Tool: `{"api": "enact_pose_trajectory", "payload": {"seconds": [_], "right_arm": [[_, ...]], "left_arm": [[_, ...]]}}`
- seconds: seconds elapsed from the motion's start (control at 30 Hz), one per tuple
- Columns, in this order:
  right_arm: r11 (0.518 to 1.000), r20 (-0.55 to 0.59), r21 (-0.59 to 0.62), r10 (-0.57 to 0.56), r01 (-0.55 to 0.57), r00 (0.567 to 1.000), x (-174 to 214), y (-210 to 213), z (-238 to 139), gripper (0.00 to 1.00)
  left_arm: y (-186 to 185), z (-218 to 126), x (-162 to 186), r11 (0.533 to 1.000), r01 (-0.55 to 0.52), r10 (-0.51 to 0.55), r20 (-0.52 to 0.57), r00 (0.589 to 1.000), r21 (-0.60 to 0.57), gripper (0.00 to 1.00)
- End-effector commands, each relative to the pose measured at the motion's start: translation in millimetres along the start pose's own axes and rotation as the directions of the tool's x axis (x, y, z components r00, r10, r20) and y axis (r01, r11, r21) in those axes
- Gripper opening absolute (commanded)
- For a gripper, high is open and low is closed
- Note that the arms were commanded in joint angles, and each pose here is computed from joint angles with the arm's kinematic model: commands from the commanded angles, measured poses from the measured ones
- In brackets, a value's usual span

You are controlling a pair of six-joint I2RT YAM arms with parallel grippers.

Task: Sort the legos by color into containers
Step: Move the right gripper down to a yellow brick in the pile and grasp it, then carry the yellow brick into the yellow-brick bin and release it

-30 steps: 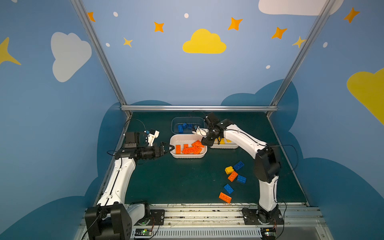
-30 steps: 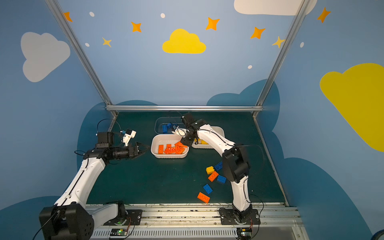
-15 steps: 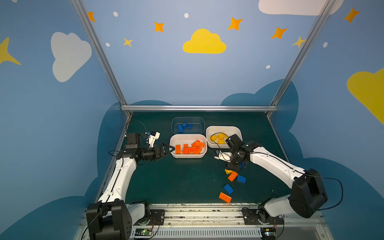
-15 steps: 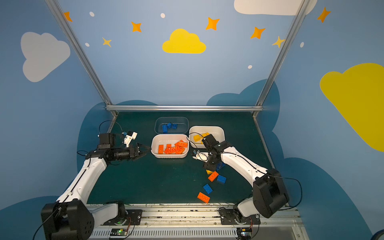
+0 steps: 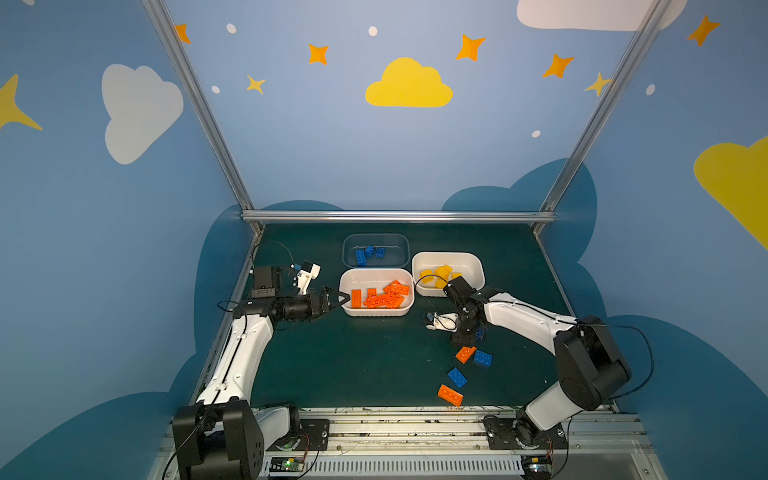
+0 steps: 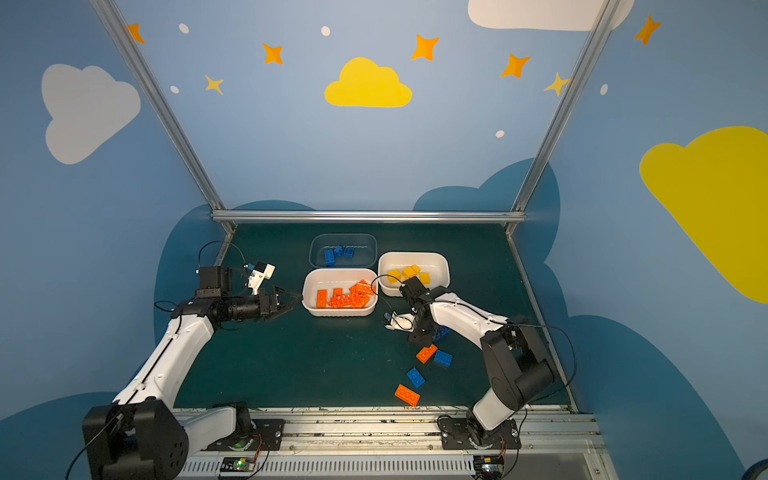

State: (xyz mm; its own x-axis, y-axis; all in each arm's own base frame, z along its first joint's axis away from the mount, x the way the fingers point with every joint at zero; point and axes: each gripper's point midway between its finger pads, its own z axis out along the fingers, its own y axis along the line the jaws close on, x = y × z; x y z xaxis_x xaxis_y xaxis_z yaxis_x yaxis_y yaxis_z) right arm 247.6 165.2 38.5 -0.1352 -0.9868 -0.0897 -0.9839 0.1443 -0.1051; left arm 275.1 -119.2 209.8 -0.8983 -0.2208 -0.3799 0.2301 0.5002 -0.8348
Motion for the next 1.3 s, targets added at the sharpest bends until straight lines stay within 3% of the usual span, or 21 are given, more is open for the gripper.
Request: {"api": "enact_pose_trajectory", "payload": {"seconds": [0.0, 0.27, 0.5, 0.6, 0.83, 0.97, 1.13, 1.27], "right_arm": [[1.0, 0.005, -0.011, -0.01, 0.01, 1.0, -2.1, -1.8, 2.3, 0.57], [1.0, -0.022, -0.014, 0.023, -0.023, 0.999, 4.2, -11.5, 10.9, 0.51], [0.996, -0.007, -0.03, 0.081, -0.081, 0.997, -2.6, -20.2, 9.7, 0.25], [0.988, 0.087, -0.001, 0.152, -0.152, 0.985, -17.4, -35.9, -15.6, 0.2], [0.941, 0.269, 0.106, 0.286, -0.323, 0.92, -38.3, -105.4, -81.5, 0.19], [0.916, 0.233, 0.184, 0.313, -0.358, 0.921, -30.1, -152.9, -85.3, 0.19], [0.889, 0.122, 0.303, 0.32, -0.343, 0.939, -10.4, -205.2, -65.7, 0.19], [0.866, 0.11, 0.344, 0.347, -0.364, 0.931, -4.2, -237.9, -48.0, 0.19]], "left_arm": [[-1.9, -1.2, 7.0, 1.0, -0.01, 0.01, -0.011, 1.0, 0.003, 1.0], [-0.3, -0.3, 8.3, 1.0, -0.005, 0.005, -0.011, 1.0, 0.003, 1.0], [-0.7, -0.7, 8.9, 1.0, -0.005, 0.005, -0.011, 1.0, 0.001, 1.0], [-2.2, -1.8, 8.9, 1.0, -0.009, 0.009, -0.01, 1.0, 0.0, 1.0], [-9.6, -2.1, 1.0, 1.0, -0.007, 0.007, 0.011, 1.0, 0.03, 1.0], [-15.0, 0.6, -2.1, 0.999, -0.018, 0.018, 0.013, 1.0, 0.045, 1.0], [-16.9, 4.2, -0.4, 0.999, -0.015, 0.015, 0.0, 1.0, 0.048, 1.0], [-16.1, 7.5, 1.0, 0.999, -0.011, 0.012, -0.008, 1.0, 0.047, 1.0]]}}
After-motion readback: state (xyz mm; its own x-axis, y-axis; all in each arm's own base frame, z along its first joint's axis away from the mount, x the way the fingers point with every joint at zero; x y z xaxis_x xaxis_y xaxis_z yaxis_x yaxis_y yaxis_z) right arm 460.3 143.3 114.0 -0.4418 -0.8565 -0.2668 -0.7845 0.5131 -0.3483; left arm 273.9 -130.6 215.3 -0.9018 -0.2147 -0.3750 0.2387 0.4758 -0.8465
